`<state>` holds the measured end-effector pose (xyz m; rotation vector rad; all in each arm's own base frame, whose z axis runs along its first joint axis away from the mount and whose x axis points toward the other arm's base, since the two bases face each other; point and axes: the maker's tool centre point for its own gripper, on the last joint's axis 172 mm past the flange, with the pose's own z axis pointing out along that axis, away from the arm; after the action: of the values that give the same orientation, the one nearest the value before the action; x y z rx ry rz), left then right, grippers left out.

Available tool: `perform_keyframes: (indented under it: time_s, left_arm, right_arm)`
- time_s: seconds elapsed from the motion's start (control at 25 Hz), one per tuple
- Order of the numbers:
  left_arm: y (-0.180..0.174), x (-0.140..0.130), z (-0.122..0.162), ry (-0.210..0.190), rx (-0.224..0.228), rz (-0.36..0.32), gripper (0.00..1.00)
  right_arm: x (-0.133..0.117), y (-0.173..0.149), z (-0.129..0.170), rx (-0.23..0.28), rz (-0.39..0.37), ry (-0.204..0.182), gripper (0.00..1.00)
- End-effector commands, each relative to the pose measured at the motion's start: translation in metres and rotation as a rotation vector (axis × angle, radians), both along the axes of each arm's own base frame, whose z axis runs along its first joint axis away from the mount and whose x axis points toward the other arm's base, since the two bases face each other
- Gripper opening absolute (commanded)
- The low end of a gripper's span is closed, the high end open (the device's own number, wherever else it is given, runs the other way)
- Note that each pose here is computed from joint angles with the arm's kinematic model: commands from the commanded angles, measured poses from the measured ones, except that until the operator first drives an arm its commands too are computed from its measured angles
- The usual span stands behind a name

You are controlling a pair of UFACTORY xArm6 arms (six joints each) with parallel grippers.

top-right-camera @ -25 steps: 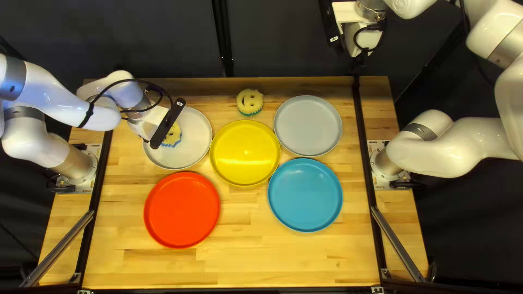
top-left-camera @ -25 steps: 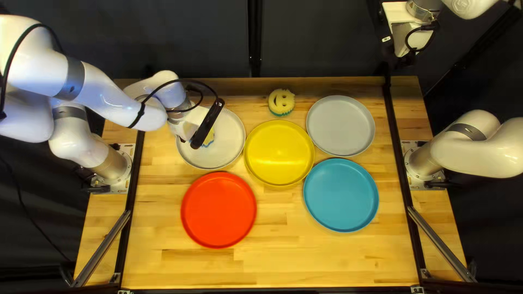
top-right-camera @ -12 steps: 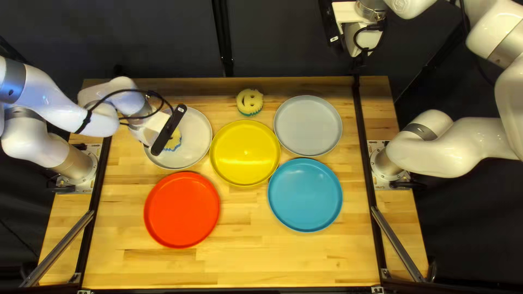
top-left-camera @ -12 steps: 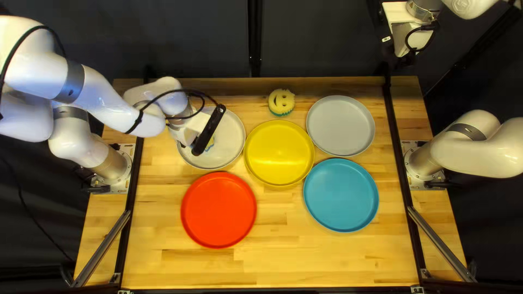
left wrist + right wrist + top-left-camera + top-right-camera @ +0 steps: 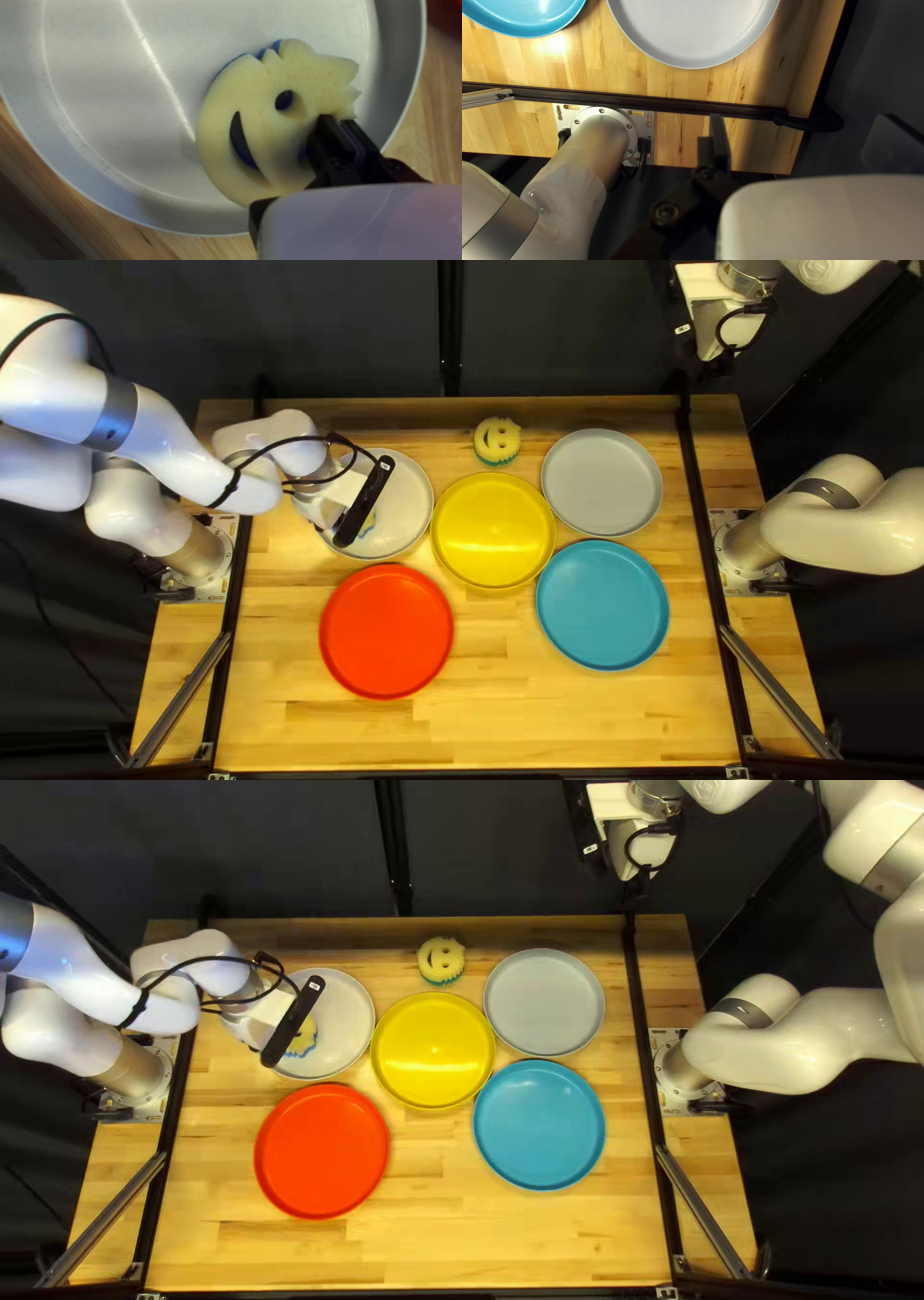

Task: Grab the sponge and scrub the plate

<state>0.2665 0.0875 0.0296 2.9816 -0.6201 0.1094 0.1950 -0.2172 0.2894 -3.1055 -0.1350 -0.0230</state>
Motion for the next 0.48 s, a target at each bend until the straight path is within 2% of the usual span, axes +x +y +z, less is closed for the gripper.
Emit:
perform_keyframes:
  time_s: [0.04, 0.48]
  left_arm:
    - [0.01, 0.002, 0.006, -0.001, -0.004, 0.005, 0.0]
    - [-0.054, 0.021, 0.008, -0.032, -0.006, -0.03, 0.0]
  right_arm:
    - [0.0, 0.0, 0.0, 0.0, 0.0, 0.0, 1.0]
    - [0.0, 0.0, 0.0, 0.0, 0.0, 0.0, 1.0]
